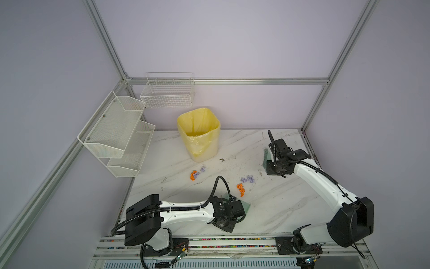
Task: Sweep away the paper scraps from the table
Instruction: 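Sweep orange and lavender scraps with the brush into the dustpan held by the left gripper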
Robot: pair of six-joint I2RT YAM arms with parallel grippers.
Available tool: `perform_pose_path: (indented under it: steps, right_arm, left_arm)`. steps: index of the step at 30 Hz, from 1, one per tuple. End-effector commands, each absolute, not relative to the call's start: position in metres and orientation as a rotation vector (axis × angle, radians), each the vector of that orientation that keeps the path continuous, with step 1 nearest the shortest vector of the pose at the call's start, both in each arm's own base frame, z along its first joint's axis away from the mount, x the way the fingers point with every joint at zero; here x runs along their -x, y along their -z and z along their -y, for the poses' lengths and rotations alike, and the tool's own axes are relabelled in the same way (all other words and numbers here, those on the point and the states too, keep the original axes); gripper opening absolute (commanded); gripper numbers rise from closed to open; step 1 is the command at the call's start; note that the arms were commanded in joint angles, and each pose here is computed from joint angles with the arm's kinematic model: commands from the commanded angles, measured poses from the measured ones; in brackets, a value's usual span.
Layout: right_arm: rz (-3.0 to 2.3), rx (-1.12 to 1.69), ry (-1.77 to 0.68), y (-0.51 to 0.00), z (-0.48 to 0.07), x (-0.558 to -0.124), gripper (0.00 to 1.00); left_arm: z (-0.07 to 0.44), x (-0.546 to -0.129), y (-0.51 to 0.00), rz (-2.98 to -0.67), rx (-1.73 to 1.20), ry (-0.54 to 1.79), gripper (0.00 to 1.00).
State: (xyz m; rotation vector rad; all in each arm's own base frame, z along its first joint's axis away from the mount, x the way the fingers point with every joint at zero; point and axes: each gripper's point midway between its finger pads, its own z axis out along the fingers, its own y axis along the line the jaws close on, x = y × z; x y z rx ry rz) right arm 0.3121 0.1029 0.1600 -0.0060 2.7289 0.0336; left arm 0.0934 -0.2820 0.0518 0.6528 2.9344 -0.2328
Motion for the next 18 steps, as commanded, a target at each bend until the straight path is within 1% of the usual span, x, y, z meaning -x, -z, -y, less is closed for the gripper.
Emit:
perform_pose_path:
  steps: [1, 4, 11, 18]
  right_arm:
    - [-2.699, 0.07, -0.085, -0.165, -0.113, -0.314, 0.0]
    - [-2.719, 0.079, -0.062, -0.158, -0.113, -0.315, 0.0]
    - [-2.727, 0.11, -0.107, -0.152, -0.124, -0.319, 0.0]
    - [-2.769, 0.13, -0.123, -0.135, -0.131, -0.32, 0.0]
  left_arm:
    - [0.303, -0.105, -0.077, -2.889, -0.644, 0.289, 0.12]
    - [0.304, -0.11, -0.079, -2.887, -0.635, 0.292, 0.12]
    - [0.31, -0.121, -0.081, -2.892, -0.63, 0.314, 0.12]
    - [0.31, -0.128, -0.07, -2.927, -0.622, 0.343, 0.12]
